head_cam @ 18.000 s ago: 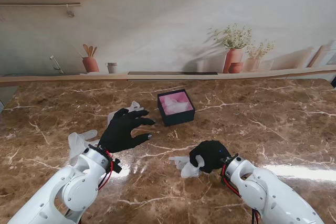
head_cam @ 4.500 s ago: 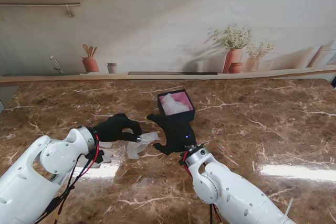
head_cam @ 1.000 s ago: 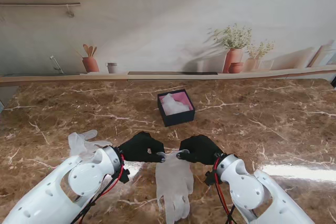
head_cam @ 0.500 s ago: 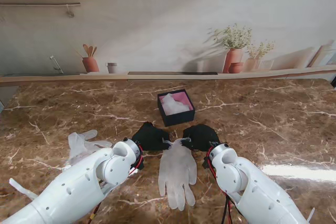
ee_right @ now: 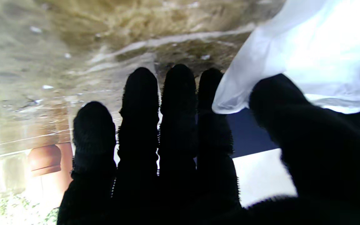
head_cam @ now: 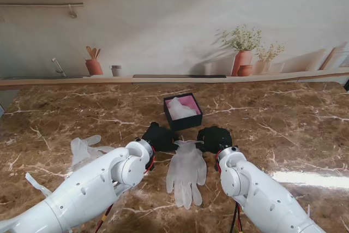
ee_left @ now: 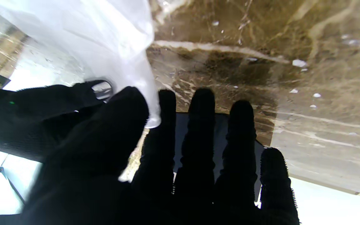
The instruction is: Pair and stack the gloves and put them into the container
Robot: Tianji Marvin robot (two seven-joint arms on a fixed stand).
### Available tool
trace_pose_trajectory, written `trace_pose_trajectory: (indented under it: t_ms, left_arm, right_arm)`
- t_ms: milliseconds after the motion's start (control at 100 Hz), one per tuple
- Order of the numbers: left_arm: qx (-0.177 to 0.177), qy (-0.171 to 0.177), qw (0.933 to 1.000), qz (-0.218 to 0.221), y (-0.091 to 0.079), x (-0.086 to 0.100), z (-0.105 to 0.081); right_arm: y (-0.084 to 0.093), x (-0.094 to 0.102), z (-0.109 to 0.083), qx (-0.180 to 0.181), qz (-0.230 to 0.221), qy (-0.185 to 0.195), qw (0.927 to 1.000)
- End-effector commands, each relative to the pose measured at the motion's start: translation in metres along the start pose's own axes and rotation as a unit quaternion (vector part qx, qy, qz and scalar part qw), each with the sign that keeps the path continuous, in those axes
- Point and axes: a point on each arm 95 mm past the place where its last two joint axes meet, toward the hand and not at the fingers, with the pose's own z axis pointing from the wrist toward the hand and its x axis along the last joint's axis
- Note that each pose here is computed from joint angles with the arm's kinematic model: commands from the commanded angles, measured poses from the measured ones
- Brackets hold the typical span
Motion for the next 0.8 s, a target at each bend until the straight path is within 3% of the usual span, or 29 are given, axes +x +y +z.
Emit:
trace_pose_trajectory:
  t_ms: [0,160,440,650,790]
  left_arm:
    - [0.004,0.005,1.0000,0.004,-0.002,-0.001,-0.006]
    - [0.011,0.004,0.9999,0.007,-0.015,-0.011,-0.021]
    - [0.030,-0.014,0.9987,0.039,-0.046,-0.044,-0.067]
    - [0.011,-0.075,0.9950,0.066,-0.069,-0.094,-0.108]
    - [-0.032,-0.110,0.9898,0.086,-0.083,-0.129,-0.140]
  right_arm:
    - [-0.004,-0.002,-0.002,0.011,0.012,-0.005,0.9999]
    - [0.000,-0.004,-0.010,0.004,0.022,-0.015,0.9996]
    - [0.020,-0.001,-0.036,-0.028,0.043,-0.021,0.9985]
    - [0.029,0.001,-0.050,-0.048,0.048,-0.021,0.9975]
    - [0.030,0.002,-0.053,-0.048,0.050,-0.019,0.9974]
